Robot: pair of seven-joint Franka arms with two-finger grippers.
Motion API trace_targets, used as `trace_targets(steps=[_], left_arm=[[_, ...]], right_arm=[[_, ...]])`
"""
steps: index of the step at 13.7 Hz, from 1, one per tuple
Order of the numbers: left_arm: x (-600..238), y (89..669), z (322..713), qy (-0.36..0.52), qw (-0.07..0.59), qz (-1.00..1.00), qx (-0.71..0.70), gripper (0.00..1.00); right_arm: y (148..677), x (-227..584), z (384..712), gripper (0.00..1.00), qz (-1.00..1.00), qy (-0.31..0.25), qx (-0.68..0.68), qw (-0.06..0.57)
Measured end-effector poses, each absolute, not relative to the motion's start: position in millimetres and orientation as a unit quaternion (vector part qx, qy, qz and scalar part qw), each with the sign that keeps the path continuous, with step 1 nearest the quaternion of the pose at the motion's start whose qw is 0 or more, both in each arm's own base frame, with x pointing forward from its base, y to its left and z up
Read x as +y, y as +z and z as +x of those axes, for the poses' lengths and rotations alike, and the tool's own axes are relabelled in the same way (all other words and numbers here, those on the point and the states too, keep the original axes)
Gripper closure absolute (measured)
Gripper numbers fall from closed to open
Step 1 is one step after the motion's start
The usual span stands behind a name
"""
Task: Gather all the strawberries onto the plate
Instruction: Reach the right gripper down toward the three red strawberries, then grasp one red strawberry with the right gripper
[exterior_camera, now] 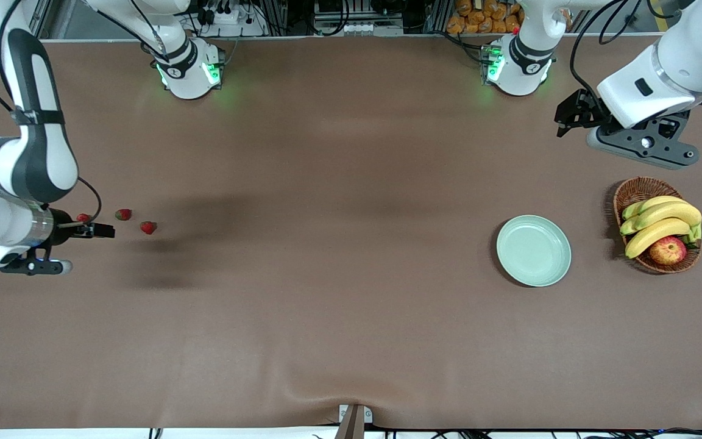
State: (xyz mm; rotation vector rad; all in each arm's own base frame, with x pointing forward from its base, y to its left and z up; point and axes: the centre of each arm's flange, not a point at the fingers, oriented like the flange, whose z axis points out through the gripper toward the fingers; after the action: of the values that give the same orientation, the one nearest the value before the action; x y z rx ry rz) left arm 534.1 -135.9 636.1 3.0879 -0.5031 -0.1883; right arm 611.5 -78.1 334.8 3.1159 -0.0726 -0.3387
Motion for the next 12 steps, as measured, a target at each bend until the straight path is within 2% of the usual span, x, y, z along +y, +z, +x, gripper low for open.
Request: trace_targets(steps=[7,12], left_arm=[[-133.4,627.5,537.5,-0.069,0.004,0.985,-0.158,0.00],[-136.8,620.0,539.2,-0.076,0.004,0.985,-0.154,0.00]], right_arm=[[262.0,-72.8,582.6,0.00,0.993,-0.119,-0.020,0.003],[236.0,-62.5,566.5,0.00,0.991,-0.130,-0.012,0.002]])
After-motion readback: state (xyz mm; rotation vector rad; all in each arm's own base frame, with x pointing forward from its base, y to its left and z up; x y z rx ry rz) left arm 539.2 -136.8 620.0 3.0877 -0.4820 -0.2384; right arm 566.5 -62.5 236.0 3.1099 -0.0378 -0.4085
